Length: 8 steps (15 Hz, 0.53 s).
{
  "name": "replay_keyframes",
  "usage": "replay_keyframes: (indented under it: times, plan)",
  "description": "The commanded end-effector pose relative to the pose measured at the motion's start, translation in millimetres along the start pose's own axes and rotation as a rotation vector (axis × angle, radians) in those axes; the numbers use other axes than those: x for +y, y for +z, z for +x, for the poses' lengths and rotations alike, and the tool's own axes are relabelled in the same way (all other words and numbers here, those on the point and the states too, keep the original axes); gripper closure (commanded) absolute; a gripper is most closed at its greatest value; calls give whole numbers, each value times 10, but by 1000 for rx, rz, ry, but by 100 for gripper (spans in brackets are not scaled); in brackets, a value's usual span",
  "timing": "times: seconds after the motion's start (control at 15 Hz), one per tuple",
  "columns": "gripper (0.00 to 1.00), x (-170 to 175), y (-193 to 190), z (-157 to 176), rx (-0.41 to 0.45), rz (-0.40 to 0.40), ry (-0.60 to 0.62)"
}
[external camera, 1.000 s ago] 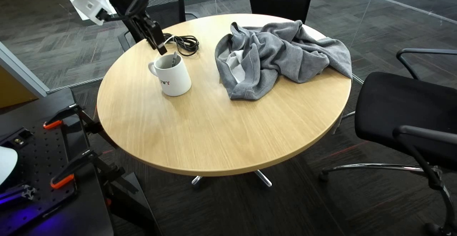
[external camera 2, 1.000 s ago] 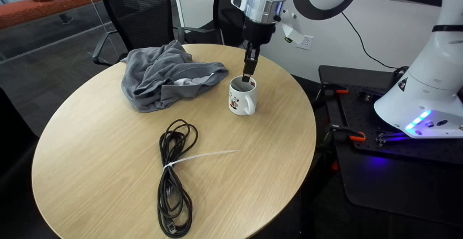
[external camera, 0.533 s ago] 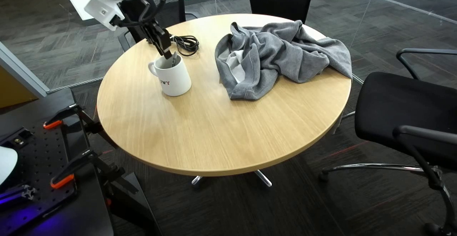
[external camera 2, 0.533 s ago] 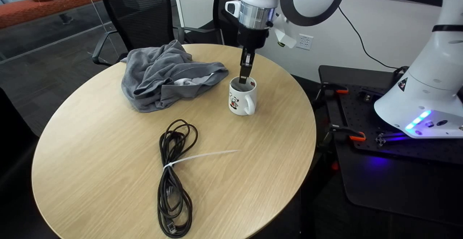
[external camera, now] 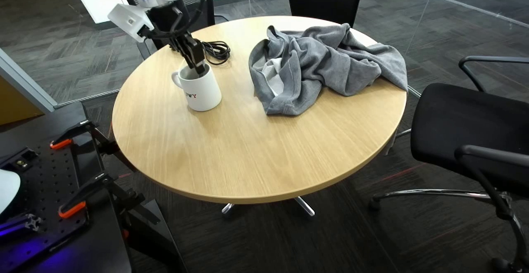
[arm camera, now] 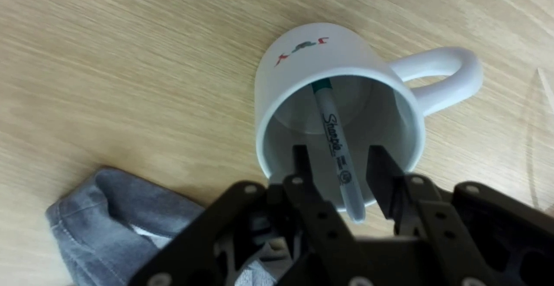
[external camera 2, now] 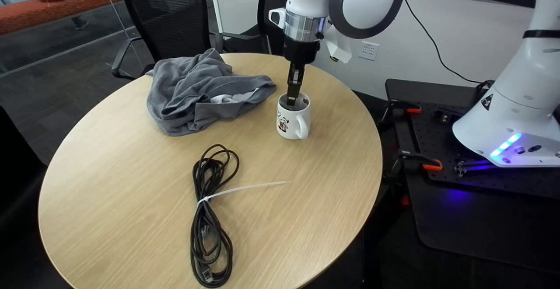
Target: Pick up the pen from the cup and place it on the table
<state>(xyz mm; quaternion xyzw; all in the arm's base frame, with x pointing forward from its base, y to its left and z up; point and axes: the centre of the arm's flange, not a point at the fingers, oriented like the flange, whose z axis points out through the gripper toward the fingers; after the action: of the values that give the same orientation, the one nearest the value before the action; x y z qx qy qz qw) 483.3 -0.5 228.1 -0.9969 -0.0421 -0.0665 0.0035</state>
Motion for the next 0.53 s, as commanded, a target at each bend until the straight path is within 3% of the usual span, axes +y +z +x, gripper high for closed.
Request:
replay_keyframes:
  times: [0.0, 0.47]
  plan:
    - [62, 56, 53, 114, -19, 1, -26]
    - [61, 35, 176, 183, -29, 13, -39]
